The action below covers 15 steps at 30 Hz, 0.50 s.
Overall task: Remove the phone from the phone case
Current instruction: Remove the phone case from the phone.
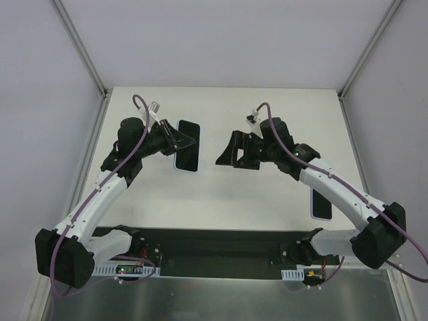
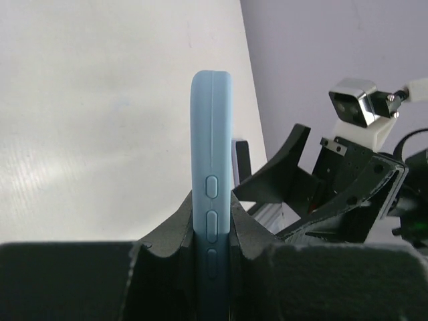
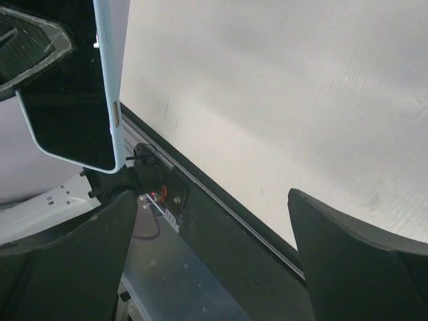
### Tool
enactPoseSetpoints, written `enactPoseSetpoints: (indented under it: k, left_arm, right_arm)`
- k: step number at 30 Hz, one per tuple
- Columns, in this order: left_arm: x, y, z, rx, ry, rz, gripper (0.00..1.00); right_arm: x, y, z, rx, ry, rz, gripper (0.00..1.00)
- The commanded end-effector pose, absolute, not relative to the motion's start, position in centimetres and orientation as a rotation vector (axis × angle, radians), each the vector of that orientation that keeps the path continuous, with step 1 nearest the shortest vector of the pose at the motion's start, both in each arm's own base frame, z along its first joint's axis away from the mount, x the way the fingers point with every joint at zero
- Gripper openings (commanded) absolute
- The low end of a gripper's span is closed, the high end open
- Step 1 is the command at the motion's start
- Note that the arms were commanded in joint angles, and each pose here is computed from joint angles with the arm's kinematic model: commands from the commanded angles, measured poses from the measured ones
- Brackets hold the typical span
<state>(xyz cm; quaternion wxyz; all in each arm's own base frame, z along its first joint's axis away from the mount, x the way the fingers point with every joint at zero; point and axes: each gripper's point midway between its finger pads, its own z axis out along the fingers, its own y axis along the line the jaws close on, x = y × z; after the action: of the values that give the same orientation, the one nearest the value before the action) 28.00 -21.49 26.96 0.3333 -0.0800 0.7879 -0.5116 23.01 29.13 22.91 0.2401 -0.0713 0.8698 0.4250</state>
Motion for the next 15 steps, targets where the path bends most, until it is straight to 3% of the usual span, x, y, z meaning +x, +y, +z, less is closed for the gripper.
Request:
enactPoseSetpoints:
  k: [1, 9, 15]
  left_arm:
    - [29.4, -19.8, 29.3, -0.269, 1.907, -1.248, 0.0]
    - [28.9, -19.5, 29.2, -0.264, 1.867, -1.245, 0.0]
    - [29.0, -20.7, 29.4, -0.245, 1.877, -1.339, 0.0]
  right_arm:
    - [23.2, 29.8, 23.0, -0.008, 2.368, 1.174, 0.97]
    - [21.6, 34.1, 25.6, -0.047, 2.297, 1.208, 0.97]
    - [21.2, 35.6, 23.5, -0.041, 2.377, 1.17, 0.98]
